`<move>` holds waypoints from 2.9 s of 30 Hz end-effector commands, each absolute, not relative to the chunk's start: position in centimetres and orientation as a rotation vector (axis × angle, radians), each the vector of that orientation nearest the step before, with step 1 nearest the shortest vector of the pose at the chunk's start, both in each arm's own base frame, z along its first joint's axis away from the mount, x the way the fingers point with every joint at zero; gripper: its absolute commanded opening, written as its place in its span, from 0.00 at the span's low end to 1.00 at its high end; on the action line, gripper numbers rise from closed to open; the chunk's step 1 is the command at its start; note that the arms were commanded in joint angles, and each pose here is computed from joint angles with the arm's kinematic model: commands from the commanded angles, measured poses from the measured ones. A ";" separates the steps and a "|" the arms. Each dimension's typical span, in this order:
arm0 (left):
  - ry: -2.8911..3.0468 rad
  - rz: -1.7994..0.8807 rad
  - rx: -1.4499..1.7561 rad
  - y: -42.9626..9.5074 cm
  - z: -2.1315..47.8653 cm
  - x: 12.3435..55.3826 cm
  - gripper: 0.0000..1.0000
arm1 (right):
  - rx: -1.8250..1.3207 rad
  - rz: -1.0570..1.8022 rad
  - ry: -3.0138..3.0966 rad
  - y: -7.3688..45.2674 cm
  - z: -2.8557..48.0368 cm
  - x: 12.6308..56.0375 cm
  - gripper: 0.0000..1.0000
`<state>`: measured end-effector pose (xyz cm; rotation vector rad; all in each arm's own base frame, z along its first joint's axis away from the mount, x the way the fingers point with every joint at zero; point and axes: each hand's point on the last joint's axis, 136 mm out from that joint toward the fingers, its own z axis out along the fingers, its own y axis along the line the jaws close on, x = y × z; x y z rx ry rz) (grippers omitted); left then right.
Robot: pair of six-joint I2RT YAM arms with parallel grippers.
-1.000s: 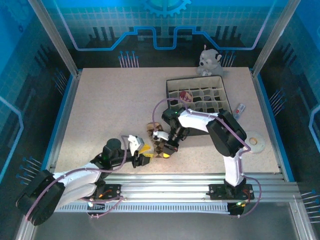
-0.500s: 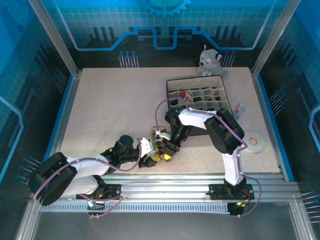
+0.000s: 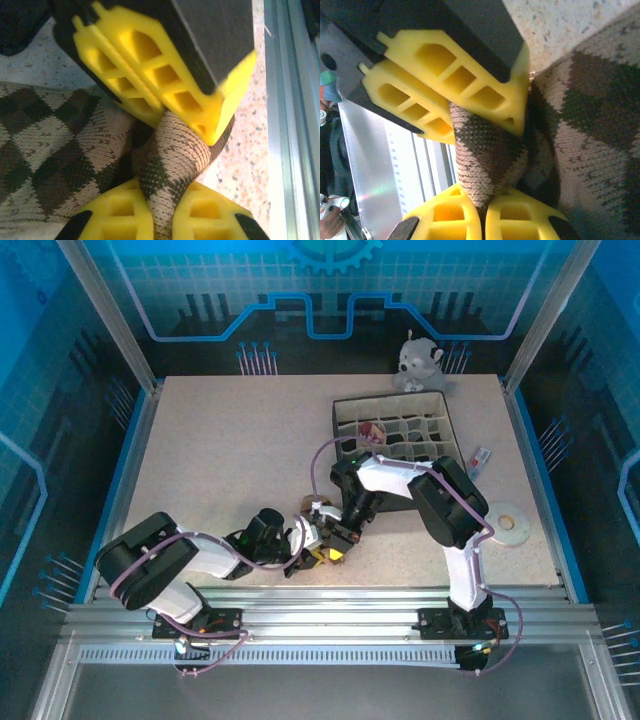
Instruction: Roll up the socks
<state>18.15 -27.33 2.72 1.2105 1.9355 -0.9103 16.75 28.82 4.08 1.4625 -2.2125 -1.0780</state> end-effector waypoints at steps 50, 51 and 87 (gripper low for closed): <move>2.708 -1.421 0.354 -25.4 -1.9 17.1 0.00 | 3.043 0.349 -2.351 28.5 5.1 18.7 0.51; 2.702 -1.439 0.345 -25.4 -1.8 17.1 0.00 | 3.041 0.350 -2.342 28.5 4.8 18.7 0.52; 2.327 -0.885 0.276 -18.8 6.7 22.5 0.43 | 2.225 -0.330 -2.287 27.0 1.1 14.3 0.00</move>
